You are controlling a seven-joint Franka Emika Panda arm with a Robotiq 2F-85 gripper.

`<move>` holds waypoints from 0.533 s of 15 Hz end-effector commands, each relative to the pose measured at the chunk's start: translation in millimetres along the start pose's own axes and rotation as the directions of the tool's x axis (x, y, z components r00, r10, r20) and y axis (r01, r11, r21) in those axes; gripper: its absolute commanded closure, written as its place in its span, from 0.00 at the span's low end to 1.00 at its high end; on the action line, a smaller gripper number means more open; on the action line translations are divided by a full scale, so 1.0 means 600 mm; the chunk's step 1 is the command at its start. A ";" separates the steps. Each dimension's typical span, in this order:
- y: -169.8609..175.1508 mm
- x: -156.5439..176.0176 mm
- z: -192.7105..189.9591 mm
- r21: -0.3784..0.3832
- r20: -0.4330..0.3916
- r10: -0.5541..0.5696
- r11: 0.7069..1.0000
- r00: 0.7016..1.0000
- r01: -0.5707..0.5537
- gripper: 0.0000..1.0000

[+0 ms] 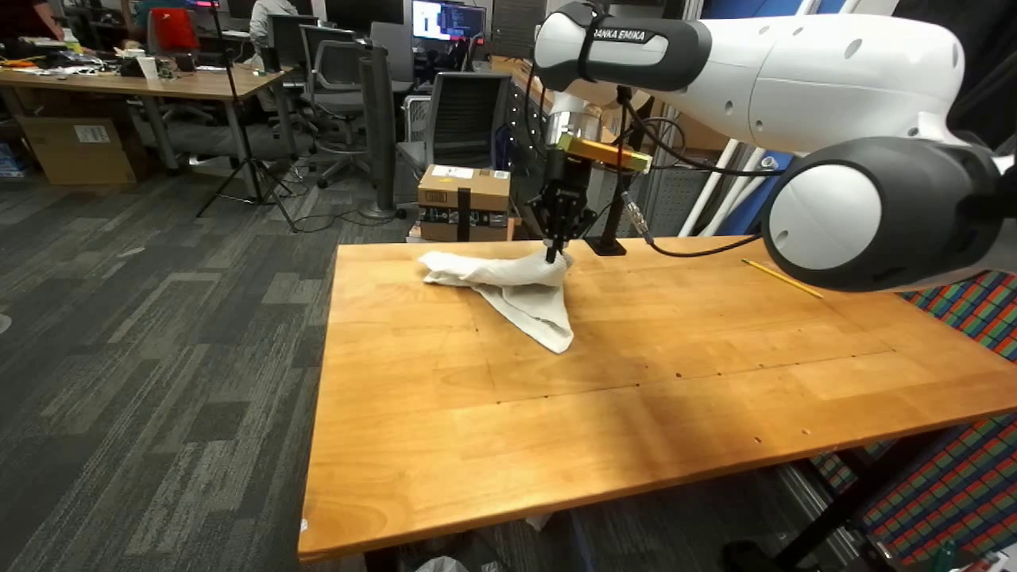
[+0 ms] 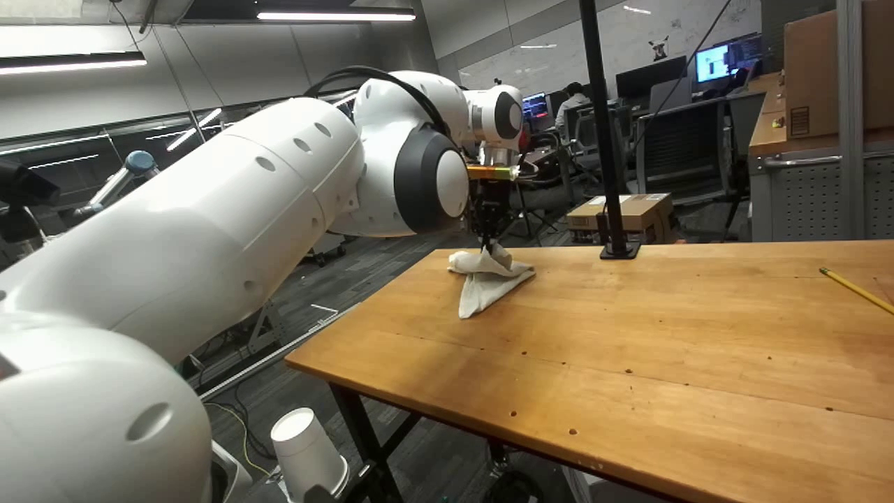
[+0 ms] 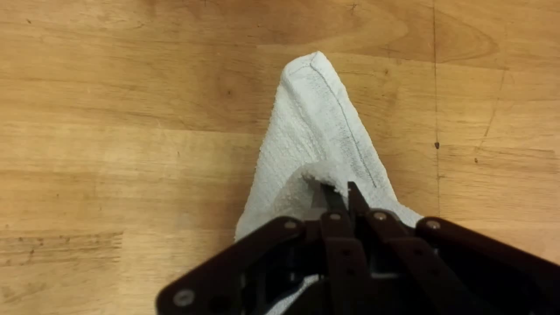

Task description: Fold the cloth on the table

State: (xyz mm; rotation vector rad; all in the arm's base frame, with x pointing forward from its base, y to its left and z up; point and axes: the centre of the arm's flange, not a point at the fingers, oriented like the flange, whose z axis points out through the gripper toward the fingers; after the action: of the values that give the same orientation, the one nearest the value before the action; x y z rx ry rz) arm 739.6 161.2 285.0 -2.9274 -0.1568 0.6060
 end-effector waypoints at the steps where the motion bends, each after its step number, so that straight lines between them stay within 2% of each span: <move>1: 0.033 -0.103 0.068 0.071 0.013 0.021 0.997 1.000 -0.022 0.98; 8: 0.083 -0.087 0.106 0.096 0.064 0.089 0.991 0.994 -0.095 0.98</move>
State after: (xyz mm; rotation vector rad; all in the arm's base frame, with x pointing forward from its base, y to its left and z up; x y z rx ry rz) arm 742.6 129.1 248.6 -2.8701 -0.0644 0.6737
